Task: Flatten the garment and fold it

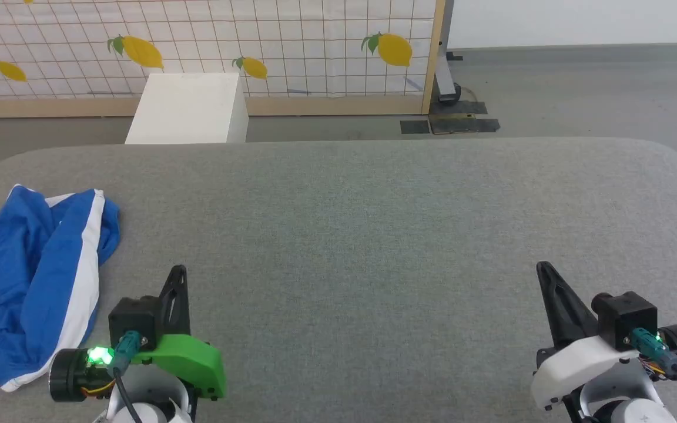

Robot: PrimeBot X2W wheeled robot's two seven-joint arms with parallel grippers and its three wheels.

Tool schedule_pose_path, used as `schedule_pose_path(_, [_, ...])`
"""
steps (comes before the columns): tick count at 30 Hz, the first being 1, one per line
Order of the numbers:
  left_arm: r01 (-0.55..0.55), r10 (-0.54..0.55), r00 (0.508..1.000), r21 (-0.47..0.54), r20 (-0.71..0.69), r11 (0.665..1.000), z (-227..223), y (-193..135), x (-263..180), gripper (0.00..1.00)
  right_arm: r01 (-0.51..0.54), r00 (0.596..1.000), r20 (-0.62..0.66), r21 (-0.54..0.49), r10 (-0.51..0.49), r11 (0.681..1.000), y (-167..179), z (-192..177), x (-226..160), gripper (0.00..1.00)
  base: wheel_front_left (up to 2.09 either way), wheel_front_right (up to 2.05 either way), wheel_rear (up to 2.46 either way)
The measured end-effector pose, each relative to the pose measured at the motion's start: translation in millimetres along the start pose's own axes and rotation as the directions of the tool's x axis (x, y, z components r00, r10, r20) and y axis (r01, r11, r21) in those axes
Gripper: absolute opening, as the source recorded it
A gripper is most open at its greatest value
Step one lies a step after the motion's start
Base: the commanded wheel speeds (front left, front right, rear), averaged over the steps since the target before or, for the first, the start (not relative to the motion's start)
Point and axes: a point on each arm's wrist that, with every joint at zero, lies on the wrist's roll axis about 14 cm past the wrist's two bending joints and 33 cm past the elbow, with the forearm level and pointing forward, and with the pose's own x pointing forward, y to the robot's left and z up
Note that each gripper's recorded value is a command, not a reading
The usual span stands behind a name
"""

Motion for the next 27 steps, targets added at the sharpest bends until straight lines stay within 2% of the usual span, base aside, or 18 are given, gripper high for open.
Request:
schedule_pose_path(16, [0.000, 0.000, 1.000, 0.000, 0.000, 1.000, 0.0, -0.1, 0.0, 0.00, 0.000, 1.000, 0.000, 0.000, 0.000, 1.000, -0.1, 0.0, 0.0, 0.00, 0.00, 0.00, 0.00])
schedule_pose_path(17, [0.000, 0.000, 1.000, 0.000, 0.000, 1.000, 0.0, -0.1, 0.0, 1.00, 0.000, 1.000, 0.000, 0.000, 0.000, 1.000, -0.1, 0.0, 0.0, 1.00, 0.00, 0.00, 0.00])
schedule_pose_path(27, [0.006, -0.006, 1.000, -0.007, -0.001, 1.000, -0.9, -2.1, 0.0, 1.00, 0.006, 1.000, -0.006, 0.012, -0.006, 1.000, -1.9, -2.6, -0.6, 1.00, 0.00, 0.00, 0.00])
